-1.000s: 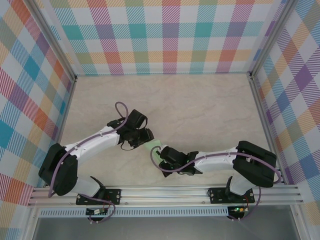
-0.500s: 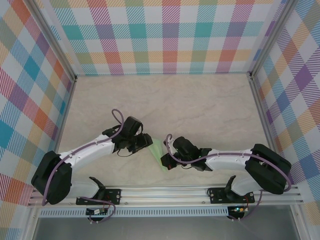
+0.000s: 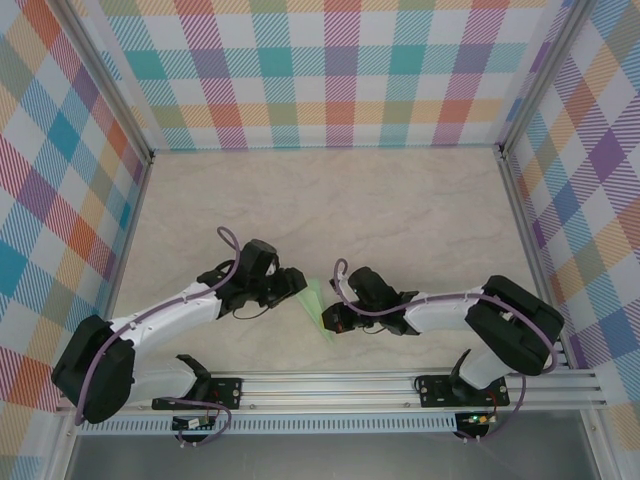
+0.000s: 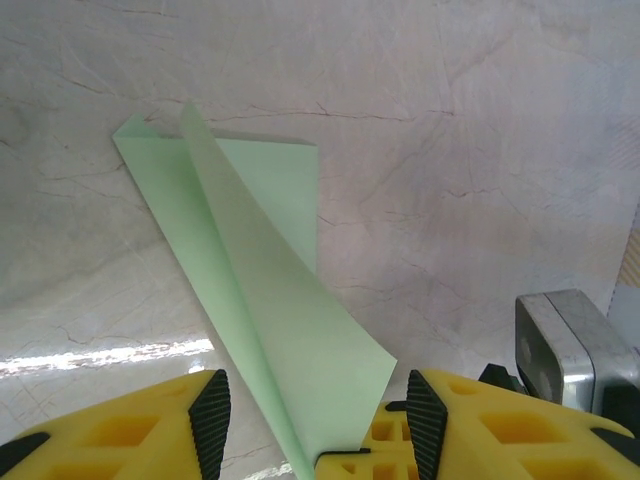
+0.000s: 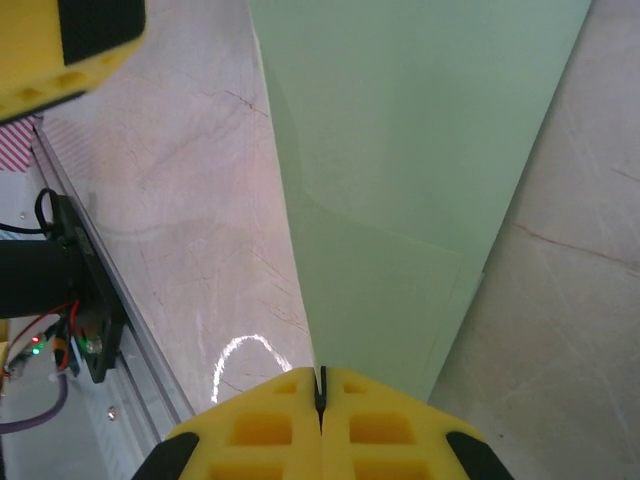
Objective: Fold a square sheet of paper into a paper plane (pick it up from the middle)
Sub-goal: Fold the wing for the fifth time at the center of the table.
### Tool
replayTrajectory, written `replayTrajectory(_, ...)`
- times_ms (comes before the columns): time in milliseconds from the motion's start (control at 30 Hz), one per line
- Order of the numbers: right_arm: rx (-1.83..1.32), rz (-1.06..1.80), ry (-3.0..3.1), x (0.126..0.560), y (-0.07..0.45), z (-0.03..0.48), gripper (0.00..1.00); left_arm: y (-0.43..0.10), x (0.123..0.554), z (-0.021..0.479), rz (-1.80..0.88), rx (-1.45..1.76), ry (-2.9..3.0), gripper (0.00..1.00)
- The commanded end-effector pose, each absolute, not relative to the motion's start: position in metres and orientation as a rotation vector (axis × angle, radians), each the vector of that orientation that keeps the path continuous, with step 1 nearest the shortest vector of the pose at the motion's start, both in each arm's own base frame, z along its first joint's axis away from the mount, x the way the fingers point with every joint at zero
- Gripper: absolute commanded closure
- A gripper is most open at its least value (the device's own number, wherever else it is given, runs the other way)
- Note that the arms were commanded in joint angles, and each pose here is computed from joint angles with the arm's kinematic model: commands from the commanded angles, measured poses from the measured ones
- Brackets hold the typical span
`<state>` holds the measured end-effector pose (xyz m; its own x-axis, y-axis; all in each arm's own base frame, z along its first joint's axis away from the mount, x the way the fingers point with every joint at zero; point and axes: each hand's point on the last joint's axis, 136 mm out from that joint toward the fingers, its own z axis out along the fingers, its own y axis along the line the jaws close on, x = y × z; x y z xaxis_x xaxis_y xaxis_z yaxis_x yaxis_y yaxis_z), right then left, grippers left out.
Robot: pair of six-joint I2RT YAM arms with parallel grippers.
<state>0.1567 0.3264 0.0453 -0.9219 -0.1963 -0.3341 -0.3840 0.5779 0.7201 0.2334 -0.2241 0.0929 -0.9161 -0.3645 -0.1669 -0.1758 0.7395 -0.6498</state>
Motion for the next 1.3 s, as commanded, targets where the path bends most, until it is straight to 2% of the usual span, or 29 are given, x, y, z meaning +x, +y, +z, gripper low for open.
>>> replayTrajectory(0,-0.457,1.358,2.593,0.156,0.33,0.048,0.98,-0.228,0.238,0.102,-1.035,-0.411,2.59,0.48)
replayTrajectory(400,-0.399,1.404,2.681,0.158,0.33,0.028,0.98,-0.239,0.238,0.1,-1.125,-0.338,2.553,0.49)
replayTrajectory(1267,-0.224,1.625,2.614,0.174,0.329,0.034,0.96,-0.272,0.254,0.094,-1.262,-0.241,2.501,0.48)
